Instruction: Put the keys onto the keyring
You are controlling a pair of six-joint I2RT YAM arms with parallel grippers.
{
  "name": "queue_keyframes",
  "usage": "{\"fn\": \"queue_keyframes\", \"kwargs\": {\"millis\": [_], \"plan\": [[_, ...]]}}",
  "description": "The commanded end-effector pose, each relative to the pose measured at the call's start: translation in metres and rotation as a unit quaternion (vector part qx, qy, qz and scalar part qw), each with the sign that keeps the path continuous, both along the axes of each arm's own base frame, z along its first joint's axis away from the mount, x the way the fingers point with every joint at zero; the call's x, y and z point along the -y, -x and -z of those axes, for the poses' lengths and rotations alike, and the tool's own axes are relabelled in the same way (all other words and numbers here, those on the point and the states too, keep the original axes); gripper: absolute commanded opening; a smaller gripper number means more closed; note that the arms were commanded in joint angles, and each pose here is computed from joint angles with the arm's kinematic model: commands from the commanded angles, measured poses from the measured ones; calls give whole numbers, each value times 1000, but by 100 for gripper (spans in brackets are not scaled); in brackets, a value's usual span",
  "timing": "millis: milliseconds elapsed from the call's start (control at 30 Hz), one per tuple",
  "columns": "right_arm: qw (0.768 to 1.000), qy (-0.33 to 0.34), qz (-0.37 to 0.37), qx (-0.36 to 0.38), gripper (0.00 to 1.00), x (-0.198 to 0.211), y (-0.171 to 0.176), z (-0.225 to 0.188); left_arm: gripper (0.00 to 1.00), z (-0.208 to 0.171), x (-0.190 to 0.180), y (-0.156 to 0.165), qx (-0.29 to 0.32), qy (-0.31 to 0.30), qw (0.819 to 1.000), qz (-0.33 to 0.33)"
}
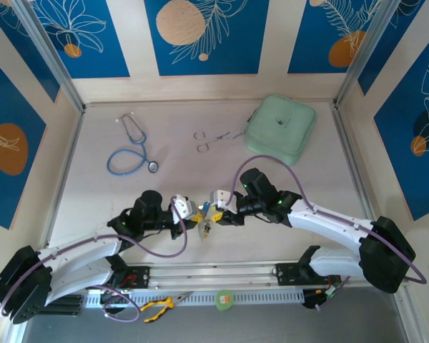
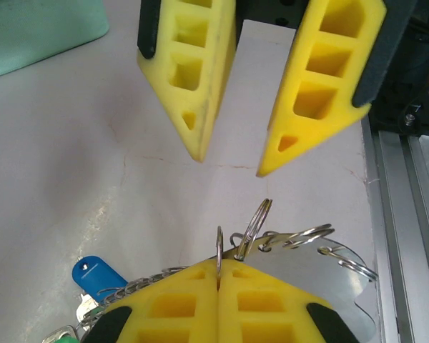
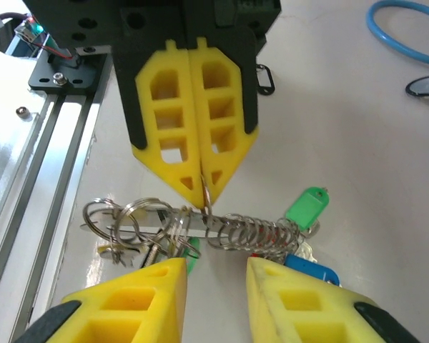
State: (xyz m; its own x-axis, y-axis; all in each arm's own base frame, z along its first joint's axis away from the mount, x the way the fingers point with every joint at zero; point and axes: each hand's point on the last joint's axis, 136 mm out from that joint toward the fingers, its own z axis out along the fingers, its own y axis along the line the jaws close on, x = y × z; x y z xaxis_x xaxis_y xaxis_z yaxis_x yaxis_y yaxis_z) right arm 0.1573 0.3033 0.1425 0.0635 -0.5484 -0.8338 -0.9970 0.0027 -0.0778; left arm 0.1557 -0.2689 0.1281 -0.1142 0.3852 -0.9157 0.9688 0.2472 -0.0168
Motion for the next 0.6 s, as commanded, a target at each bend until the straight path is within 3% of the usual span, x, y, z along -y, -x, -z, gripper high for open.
{"fn": "queue_keyframes", "kwargs": {"millis": [0,200,567], "plan": [[1000,-8,4,-1,26,-6,-1,1,0,-8,5,3,38,8,999,26],[1000,5,23,5,23,-3,-7,9,0,-3,5,7,112,-23,992,47],[999,29,23,3,27,15,6,15,0,11,8,21,97,-41,992,74]]}}
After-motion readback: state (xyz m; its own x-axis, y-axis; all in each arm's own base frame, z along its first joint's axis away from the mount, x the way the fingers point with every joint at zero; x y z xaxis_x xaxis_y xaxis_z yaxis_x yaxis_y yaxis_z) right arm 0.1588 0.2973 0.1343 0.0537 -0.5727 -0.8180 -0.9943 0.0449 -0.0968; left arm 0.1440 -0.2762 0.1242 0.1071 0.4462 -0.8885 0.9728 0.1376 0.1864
